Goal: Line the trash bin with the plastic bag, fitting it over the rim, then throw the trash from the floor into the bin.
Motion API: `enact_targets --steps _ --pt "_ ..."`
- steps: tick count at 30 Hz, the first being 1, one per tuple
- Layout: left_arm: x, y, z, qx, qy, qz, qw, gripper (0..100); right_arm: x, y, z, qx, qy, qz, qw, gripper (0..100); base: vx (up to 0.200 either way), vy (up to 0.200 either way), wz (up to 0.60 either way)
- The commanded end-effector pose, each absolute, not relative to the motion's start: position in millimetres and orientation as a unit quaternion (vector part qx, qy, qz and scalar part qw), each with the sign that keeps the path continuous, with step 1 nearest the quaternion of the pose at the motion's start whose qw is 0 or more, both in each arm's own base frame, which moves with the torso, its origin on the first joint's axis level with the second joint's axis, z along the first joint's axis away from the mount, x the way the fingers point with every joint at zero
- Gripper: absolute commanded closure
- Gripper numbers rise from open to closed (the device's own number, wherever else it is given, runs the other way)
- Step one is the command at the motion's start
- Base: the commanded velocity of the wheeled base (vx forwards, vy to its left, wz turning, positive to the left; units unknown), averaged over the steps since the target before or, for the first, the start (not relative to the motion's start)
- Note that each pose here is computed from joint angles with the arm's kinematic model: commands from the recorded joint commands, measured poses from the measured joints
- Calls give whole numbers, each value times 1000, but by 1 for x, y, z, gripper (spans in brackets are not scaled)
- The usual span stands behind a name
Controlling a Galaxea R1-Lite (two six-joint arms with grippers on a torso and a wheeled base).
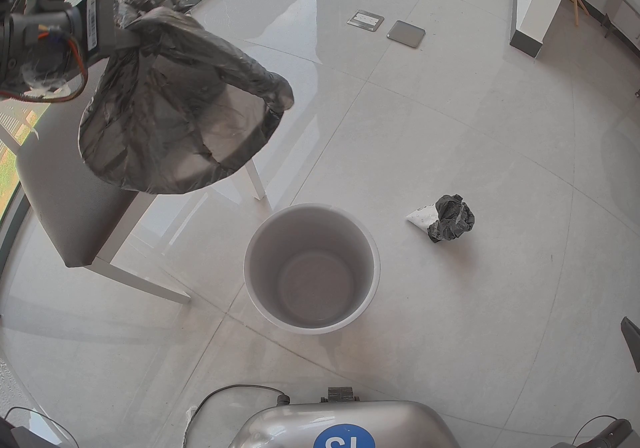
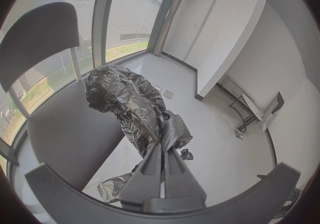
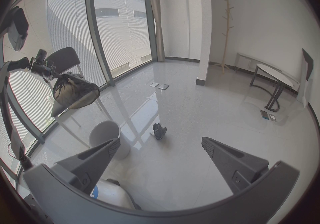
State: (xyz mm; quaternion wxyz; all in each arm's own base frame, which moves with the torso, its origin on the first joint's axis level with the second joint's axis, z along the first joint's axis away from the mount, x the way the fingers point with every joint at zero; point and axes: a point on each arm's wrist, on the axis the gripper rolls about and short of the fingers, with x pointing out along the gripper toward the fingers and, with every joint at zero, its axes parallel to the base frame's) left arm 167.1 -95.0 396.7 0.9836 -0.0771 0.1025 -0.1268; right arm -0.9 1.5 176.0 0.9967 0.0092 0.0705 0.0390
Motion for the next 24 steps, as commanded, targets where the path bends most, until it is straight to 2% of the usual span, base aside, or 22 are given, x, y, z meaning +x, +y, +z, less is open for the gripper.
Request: enact_targets --steps 1,8,14,15,19,24 --pt "166 -128 409 -86 107 -173 975 100 15 2 184 0 113 39 993 0 0 0 0" --pt "175 -158 418 -83 118 -206 968 100 32 2 197 2 134 46 990 0 0 0 0" --pt "189 -189 385 -27 201 -213 956 100 49 4 204 -1 153 59 986 0 0 0 0" --pt "190 -195 374 -4 234 -212 949 100 55 4 208 -2 162 61 985 0 0 0 0" --pt "198 -203 364 6 254 -206 945 100 69 7 205 -8 189 72 979 0 0 0 0" --pt "203 -207 357 0 270 -199 942 100 79 12 210 -15 189 101 977 0 0 0 0"
